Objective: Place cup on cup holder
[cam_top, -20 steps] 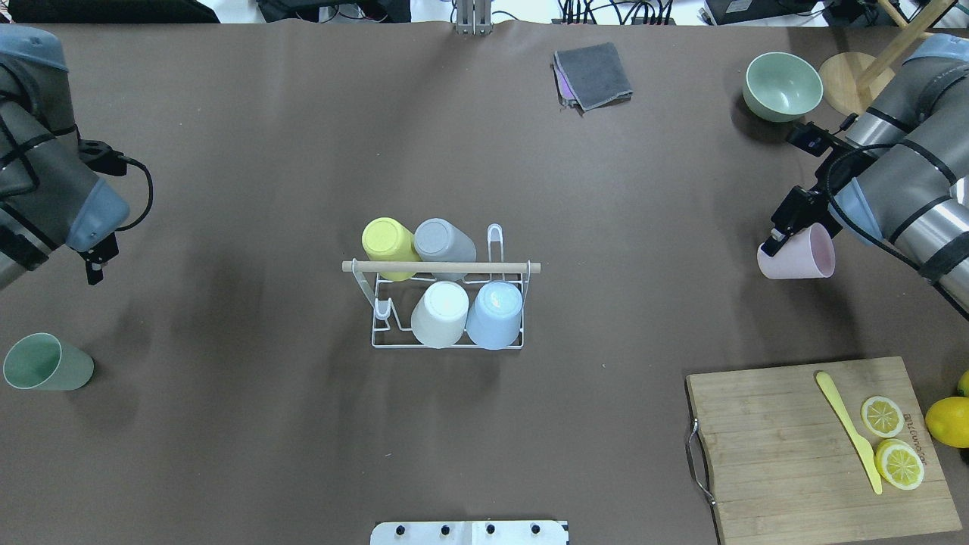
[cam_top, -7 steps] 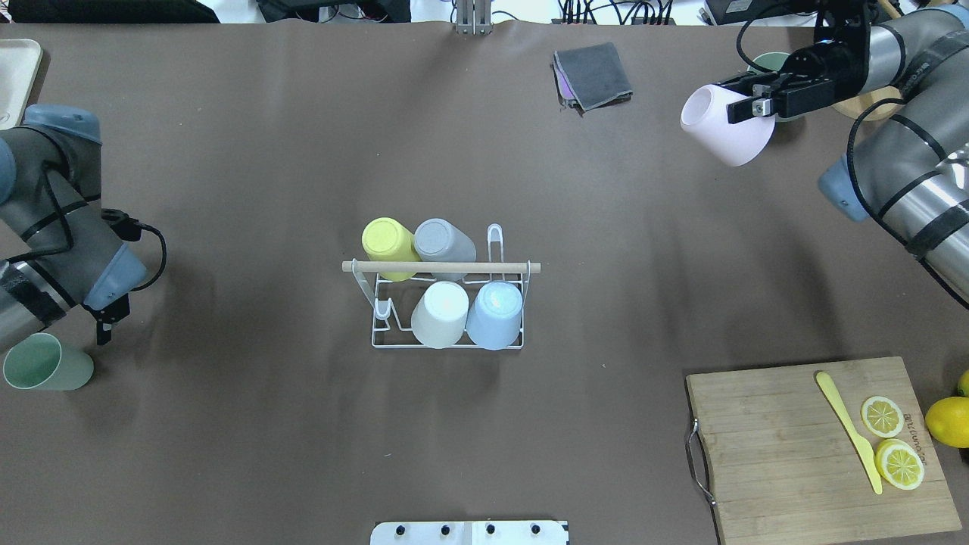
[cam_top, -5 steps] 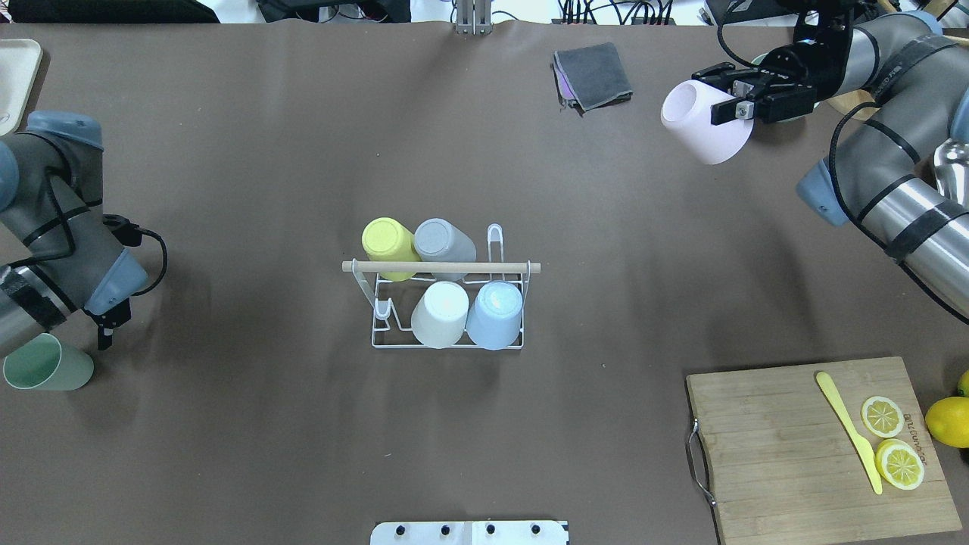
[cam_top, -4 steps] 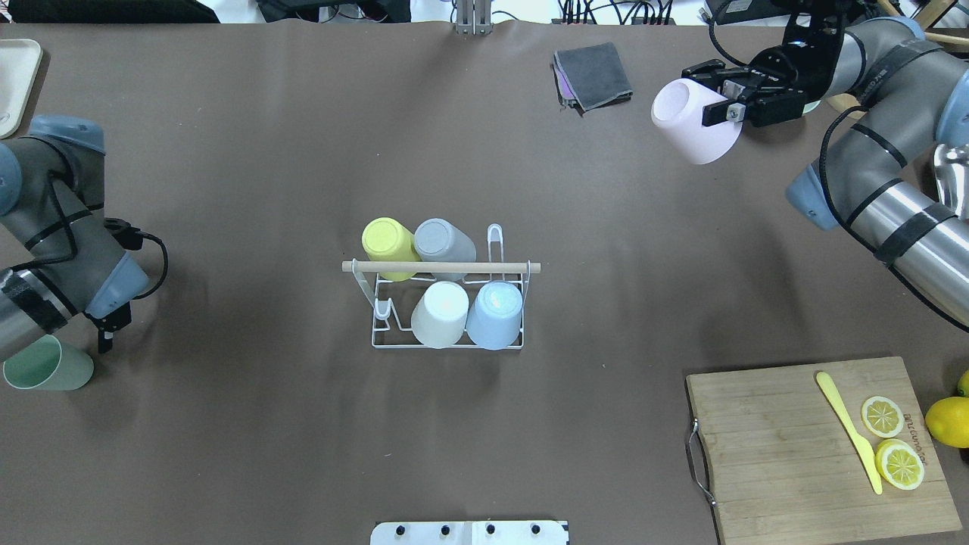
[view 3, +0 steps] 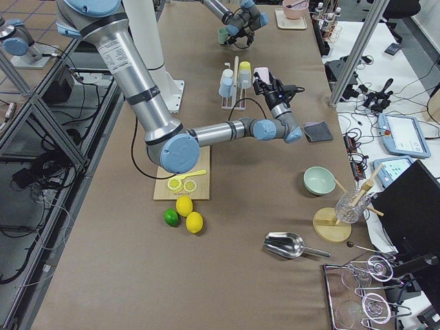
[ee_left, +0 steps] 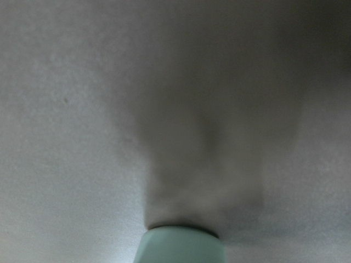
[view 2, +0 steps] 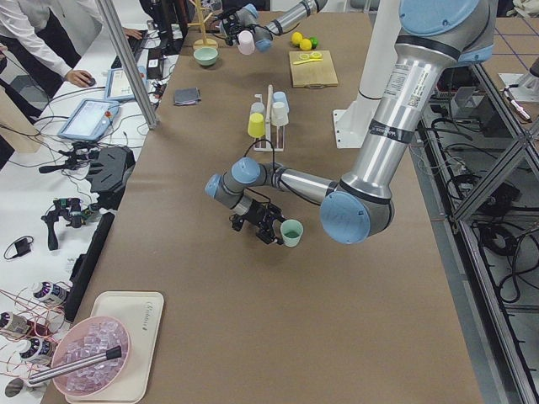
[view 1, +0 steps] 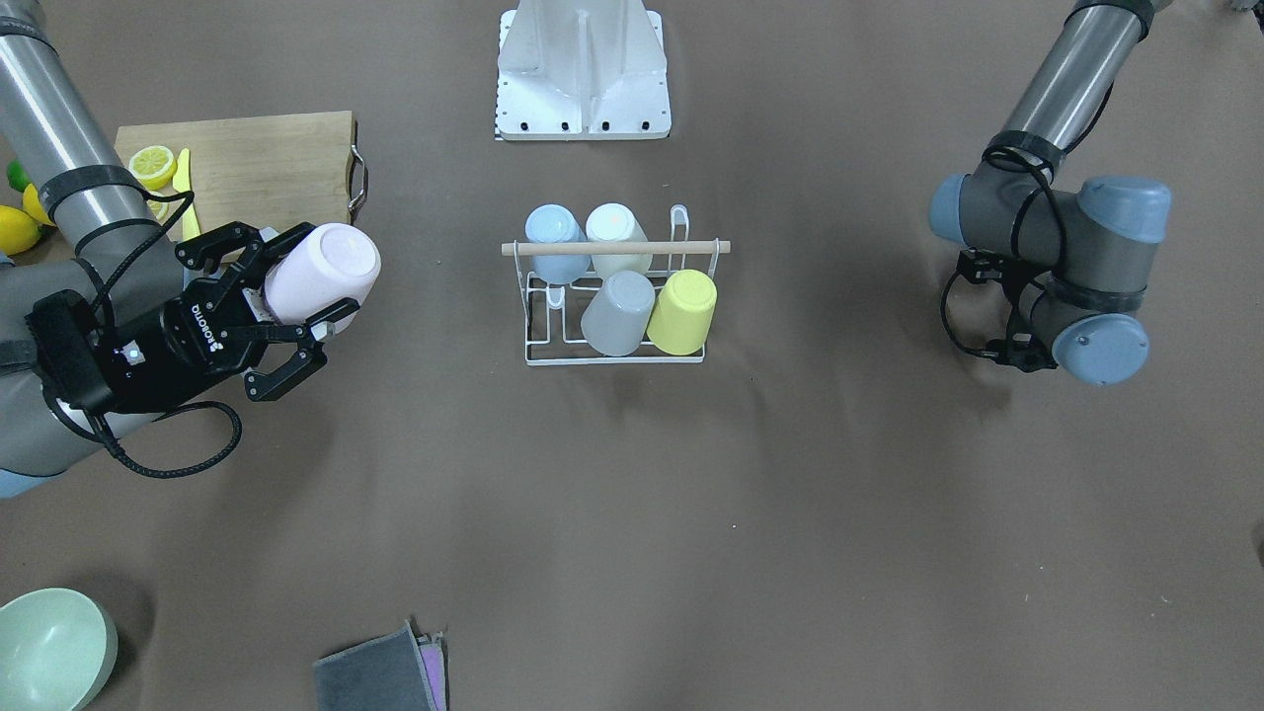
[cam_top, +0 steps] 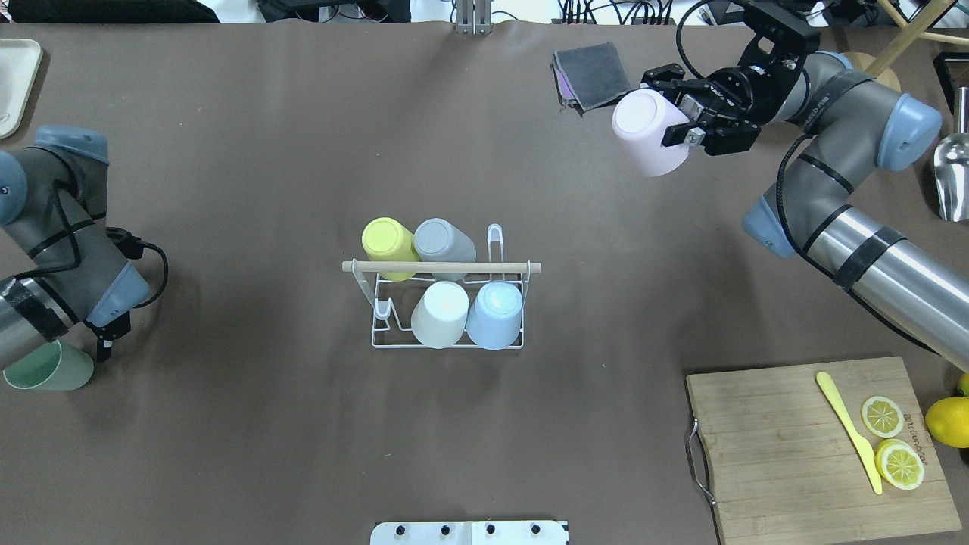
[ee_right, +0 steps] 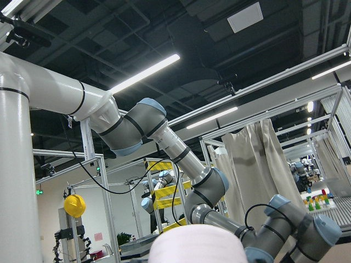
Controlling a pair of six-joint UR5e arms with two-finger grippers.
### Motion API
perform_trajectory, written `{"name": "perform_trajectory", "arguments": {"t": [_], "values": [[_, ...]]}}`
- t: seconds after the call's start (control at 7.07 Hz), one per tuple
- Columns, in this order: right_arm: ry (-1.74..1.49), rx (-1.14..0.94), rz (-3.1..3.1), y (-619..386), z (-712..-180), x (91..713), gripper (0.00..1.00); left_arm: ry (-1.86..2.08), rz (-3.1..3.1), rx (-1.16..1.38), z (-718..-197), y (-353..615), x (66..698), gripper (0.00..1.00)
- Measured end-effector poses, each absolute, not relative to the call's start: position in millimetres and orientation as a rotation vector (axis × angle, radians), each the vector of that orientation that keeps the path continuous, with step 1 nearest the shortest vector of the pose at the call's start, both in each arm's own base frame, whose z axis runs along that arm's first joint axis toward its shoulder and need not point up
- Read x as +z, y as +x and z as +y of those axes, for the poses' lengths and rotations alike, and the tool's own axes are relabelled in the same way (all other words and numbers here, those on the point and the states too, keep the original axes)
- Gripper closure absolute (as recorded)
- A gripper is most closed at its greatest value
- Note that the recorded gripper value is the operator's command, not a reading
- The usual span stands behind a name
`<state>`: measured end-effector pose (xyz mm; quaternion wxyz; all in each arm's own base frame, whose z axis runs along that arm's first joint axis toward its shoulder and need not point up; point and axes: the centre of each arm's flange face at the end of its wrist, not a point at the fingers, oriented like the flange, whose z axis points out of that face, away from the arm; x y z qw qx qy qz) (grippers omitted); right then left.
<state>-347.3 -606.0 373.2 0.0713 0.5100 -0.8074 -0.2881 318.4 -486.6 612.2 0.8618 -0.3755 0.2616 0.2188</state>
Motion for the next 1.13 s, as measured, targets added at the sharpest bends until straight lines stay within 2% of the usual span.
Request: {"name": "perform_trajectory", "arguments": {"t": [0.42,0.71,1.13], "values": [[1.7,-0.864,-2.468,-420.9,-587.4,350.0,0.93,-0.796,0.544,0.458,-480.7,314.0,614.3,0.03],[1.759,-0.884,-2.471,-456.0,-578.7,333.6,0.93,-0.806,0.54,0.452,-478.2,312.1,616.8,0.2],[1.819,-0.903,-2.438,-482.4,-577.3,328.1,0.93,-0.825,0.537,0.433,-470.6,306.5,625.7,0.53]]}}
